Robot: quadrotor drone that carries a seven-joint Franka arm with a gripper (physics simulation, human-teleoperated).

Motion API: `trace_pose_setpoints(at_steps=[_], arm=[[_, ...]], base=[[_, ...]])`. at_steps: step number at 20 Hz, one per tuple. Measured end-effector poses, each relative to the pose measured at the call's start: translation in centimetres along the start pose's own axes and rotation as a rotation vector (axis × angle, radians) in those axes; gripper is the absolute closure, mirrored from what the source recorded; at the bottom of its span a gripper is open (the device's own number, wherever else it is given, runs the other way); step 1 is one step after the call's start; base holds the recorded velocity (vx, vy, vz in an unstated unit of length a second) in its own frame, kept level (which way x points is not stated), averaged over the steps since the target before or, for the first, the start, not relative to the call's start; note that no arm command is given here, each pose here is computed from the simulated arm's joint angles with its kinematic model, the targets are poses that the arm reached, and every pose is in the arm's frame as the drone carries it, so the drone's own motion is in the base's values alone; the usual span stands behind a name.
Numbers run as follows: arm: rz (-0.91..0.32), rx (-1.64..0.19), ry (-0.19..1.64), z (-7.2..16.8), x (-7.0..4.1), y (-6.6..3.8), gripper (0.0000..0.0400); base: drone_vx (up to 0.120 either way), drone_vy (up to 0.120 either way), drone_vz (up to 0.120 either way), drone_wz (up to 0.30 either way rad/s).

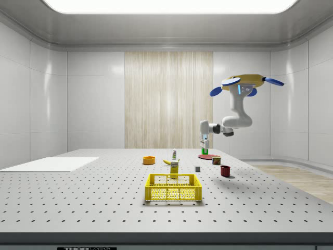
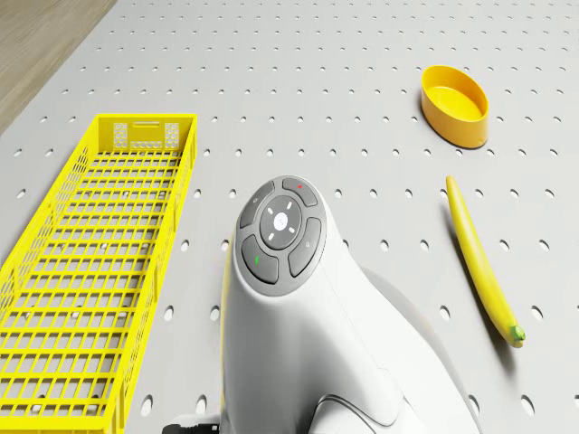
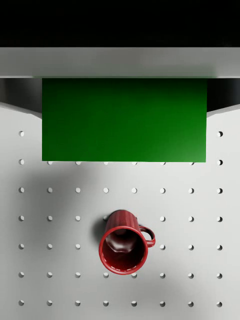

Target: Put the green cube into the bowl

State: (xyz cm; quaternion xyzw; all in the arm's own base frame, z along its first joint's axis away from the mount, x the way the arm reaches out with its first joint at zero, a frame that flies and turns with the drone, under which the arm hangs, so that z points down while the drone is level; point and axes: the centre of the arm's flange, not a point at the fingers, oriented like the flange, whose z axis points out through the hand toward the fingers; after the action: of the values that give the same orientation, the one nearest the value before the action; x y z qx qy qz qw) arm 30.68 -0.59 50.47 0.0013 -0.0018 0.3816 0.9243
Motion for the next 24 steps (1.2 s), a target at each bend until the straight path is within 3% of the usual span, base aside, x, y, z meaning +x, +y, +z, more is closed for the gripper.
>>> trace_pose_setpoints(at_steps=[4,18,24], arm=[[0.000,0.000,0.000,0.00,0.00,0.00,0.0150],[0.001,0.000,0.000,0.00,0.00,0.00,0.0150],[0.002,0.000,0.000,0.00,0.00,0.00,0.0150]], base=[[0.000,-0.120,0.000,0.000],[0.089,-0.120,0.000,0.000],[0.007,-0.120,0.000,0.000]])
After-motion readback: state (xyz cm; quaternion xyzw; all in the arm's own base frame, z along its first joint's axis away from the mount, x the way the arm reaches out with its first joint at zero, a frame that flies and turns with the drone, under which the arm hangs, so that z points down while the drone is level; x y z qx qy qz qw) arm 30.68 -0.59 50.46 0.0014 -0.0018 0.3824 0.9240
